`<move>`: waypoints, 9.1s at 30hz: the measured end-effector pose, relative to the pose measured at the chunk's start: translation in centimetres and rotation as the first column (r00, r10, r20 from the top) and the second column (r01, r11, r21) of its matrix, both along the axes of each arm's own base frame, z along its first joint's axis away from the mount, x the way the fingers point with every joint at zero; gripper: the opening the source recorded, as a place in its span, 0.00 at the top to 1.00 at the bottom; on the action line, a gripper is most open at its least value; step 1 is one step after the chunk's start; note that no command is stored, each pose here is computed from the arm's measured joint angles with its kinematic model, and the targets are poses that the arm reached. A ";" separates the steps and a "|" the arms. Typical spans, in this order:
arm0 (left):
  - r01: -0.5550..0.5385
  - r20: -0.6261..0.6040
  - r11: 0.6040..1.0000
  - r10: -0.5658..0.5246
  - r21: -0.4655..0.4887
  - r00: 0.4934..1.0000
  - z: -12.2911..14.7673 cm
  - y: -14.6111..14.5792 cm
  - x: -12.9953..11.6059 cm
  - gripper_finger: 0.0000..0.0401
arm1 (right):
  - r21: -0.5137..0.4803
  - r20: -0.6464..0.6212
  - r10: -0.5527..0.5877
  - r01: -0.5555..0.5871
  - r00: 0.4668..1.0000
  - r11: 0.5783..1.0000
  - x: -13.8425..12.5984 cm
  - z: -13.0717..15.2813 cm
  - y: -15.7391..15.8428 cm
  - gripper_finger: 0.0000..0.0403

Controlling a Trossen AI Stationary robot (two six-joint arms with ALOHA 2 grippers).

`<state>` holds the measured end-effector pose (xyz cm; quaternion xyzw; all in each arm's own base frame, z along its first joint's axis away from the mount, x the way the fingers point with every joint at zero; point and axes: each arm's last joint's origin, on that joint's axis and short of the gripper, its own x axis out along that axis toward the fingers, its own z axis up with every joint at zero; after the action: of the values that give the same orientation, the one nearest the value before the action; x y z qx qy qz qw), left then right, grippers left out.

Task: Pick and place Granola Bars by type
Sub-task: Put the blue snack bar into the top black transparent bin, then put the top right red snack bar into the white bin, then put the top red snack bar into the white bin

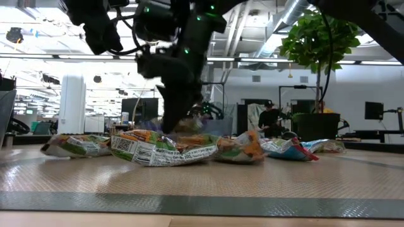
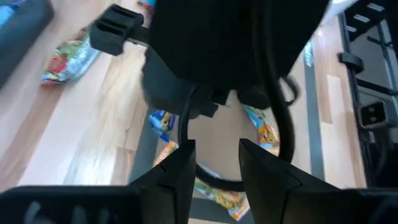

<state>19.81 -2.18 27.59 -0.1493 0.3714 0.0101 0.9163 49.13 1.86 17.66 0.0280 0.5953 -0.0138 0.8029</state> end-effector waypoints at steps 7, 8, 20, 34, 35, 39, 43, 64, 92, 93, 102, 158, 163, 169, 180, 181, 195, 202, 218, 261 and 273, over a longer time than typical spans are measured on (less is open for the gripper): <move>-0.085 0.088 0.995 0.080 0.054 0.993 0.7 0.3 0.5 0.71 | -0.033 0.070 -0.094 0.097 0.993 0.995 0.6 4.0 -4.3 0.88; -0.111 0.106 0.991 0.104 0.069 0.989 0.8 0.4 0.5 0.71 | -0.047 0.067 -0.111 0.115 0.991 0.992 0.5 4.4 -5.0 0.89; -0.401 0.273 0.898 0.346 0.181 0.898 2.3 2.1 0.0 0.71 | -0.200 0.099 -0.352 0.365 0.931 0.909 -1.8 7.6 -15.6 0.89; -0.457 0.274 0.872 0.404 0.173 0.873 2.4 3.6 -0.1 0.71 | -0.172 0.003 -0.421 0.415 0.907 0.893 -5.1 7.3 -22.3 0.82; -0.458 0.274 0.872 0.404 0.172 0.873 2.4 3.6 -0.1 0.71 | -0.167 0.003 -0.421 0.416 0.907 0.894 -5.2 7.2 -22.4 0.80; -0.459 0.274 0.871 0.405 0.173 0.872 2.4 3.6 -0.1 0.71 | -0.147 0.010 -0.415 0.411 0.910 0.899 -5.1 7.2 -22.4 0.70; -0.460 0.274 0.871 0.406 0.172 0.872 2.4 3.6 -0.1 0.71 | -0.120 0.003 -0.355 0.352 0.935 0.928 -5.0 7.2 -22.2 0.59; -0.430 0.278 0.900 0.396 0.070 0.875 2.6 3.4 0.0 0.71 | 0.200 0.188 0.042 -0.080 0.981 0.977 -13.3 20.7 -10.6 0.59; -0.304 0.286 0.951 0.305 -0.049 0.908 0.4 3.0 7.5 0.71 | -0.067 -0.091 0.011 -0.017 0.996 0.998 -29.8 4.4 -3.8 0.56; -0.303 0.286 0.952 0.303 -0.046 0.909 0.4 3.0 7.9 0.71 | -0.073 -0.088 0.032 -0.039 0.996 0.997 -29.6 3.8 -3.8 0.56; -0.300 0.249 0.954 0.296 -0.023 0.922 0.2 3.0 9.1 0.71 | -0.114 -0.175 0.201 -0.222 0.964 0.968 -27.8 0.0 -4.8 0.56; 0.442 0.404 0.878 -0.344 -0.182 0.848 1.5 -0.5 9.2 0.71 | 0.478 -0.381 -0.117 0.304 0.917 0.824 -29.6 11.8 5.0 0.95; 0.457 0.408 0.876 -0.364 -0.156 0.837 1.5 -0.7 9.2 0.71 | 0.404 -0.502 -0.129 0.364 0.855 0.839 -29.6 10.4 8.1 0.92; 0.458 0.408 0.876 -0.366 -0.154 0.836 1.5 -0.7 9.2 0.71 | 0.378 -0.577 -0.088 0.361 0.812 0.852 -29.1 8.5 11.5 0.86; 0.458 0.408 0.876 -0.365 -0.155 0.837 1.5 -0.6 9.2 0.71 | 0.389 -0.550 -0.065 0.324 0.833 0.862 -27.7 7.0 12.9 0.64; 0.457 0.408 0.876 -0.365 -0.155 0.837 1.5 -0.6 9.2 0.71 | 0.387 -0.529 -0.082 0.327 0.845 0.862 -27.6 7.1 12.5 0.63; 0.214 0.371 0.964 -0.143 -0.158 0.918 1.4 0.0 9.5 0.71 | 0.331 -0.179 -0.306 0.350 0.935 0.876 -23.2 8.0 3.7 0.53; -0.015 0.342 0.994 0.052 -0.109 0.938 1.1 0.6 9.6 0.71 | 0.223 -0.084 -0.515 0.519 0.853 0.825 -21.4 7.2 -1.0 0.52; -0.144 0.257 0.986 0.160 -0.081 0.953 0.3 1.0 9.2 0.71 | 0.026 -0.187 0.048 -0.044 0.981 0.999 -18.8 1.1 -5.1 0.53; -0.229 0.246 0.970 0.242 -0.077 0.939 0.2 1.2 9.1 0.71 | -0.049 -0.166 0.553 -0.567 0.816 0.822 -15.3 -3.0 -4.9 0.59; -0.229 0.241 0.971 0.240 -0.074 0.940 0.2 1.2 9.1 0.71 | -0.052 -0.207 0.521 -0.541 0.828 0.839 -15.2 -3.8 -5.1 0.71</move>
<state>28.91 -0.96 27.75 -0.2130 0.2336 0.0919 0.9443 33.91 -3.20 13.88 -0.1838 0.6497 0.1754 0.7165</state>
